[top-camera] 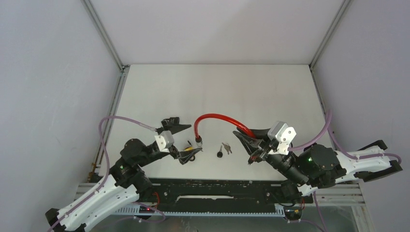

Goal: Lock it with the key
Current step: Lock the lock.

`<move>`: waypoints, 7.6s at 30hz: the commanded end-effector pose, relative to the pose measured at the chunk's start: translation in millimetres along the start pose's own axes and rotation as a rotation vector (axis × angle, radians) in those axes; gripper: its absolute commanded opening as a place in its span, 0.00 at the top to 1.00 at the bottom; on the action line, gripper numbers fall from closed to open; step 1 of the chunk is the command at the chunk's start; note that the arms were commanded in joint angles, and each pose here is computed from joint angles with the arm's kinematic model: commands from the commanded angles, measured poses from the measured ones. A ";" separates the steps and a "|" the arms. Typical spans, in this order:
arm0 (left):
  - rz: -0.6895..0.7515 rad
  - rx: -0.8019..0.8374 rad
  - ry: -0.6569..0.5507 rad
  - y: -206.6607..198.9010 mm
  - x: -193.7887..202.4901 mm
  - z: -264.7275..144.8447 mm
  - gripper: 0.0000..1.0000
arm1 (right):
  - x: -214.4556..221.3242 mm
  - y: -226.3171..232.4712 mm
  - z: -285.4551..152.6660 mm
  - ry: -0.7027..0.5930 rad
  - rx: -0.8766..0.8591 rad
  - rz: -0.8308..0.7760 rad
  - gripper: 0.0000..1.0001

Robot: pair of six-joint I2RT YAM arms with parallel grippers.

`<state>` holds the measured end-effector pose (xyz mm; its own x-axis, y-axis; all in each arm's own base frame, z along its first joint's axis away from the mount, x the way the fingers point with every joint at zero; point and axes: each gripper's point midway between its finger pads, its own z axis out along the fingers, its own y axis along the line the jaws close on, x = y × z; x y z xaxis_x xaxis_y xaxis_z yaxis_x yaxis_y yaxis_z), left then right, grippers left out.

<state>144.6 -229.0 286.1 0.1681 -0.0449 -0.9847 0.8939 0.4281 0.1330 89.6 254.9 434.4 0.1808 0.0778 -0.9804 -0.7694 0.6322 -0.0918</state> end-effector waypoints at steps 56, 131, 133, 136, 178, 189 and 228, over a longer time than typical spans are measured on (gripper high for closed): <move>0.161 0.606 0.144 -89.2 54.0 -30.7 0.91 | -35.4 15.2 -26.1 -0.130 -0.255 0.026 1.00; -0.211 -0.007 0.024 -6.8 15.9 5.4 0.32 | -21.2 5.1 -8.6 -0.070 -0.145 0.132 1.00; -0.208 -0.004 0.019 -7.2 14.9 5.2 0.36 | -21.5 4.8 -9.2 -0.071 -0.146 0.133 1.00; -0.208 -0.004 0.016 -7.6 15.4 4.7 0.36 | -22.0 4.1 -9.6 -0.072 -0.146 0.137 1.00; -0.382 -0.201 0.008 18.4 5.8 -2.7 1.00 | -1.2 -6.7 -4.2 -0.029 -0.073 0.120 0.94; -0.381 -0.244 0.015 26.8 3.3 -2.2 1.00 | 7.6 -7.4 1.3 -0.002 -0.065 0.127 0.86; -0.227 -0.442 -0.083 62.4 -36.7 -37.0 1.00 | 229.2 -83.4 22.4 0.316 0.095 0.396 0.40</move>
<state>185.8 -170.0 267.2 -0.0969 -0.1315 -0.9866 0.6136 0.7726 -0.1632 206.0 211.1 200.2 -0.3890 0.0241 -0.9209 -0.5550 0.7917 0.2552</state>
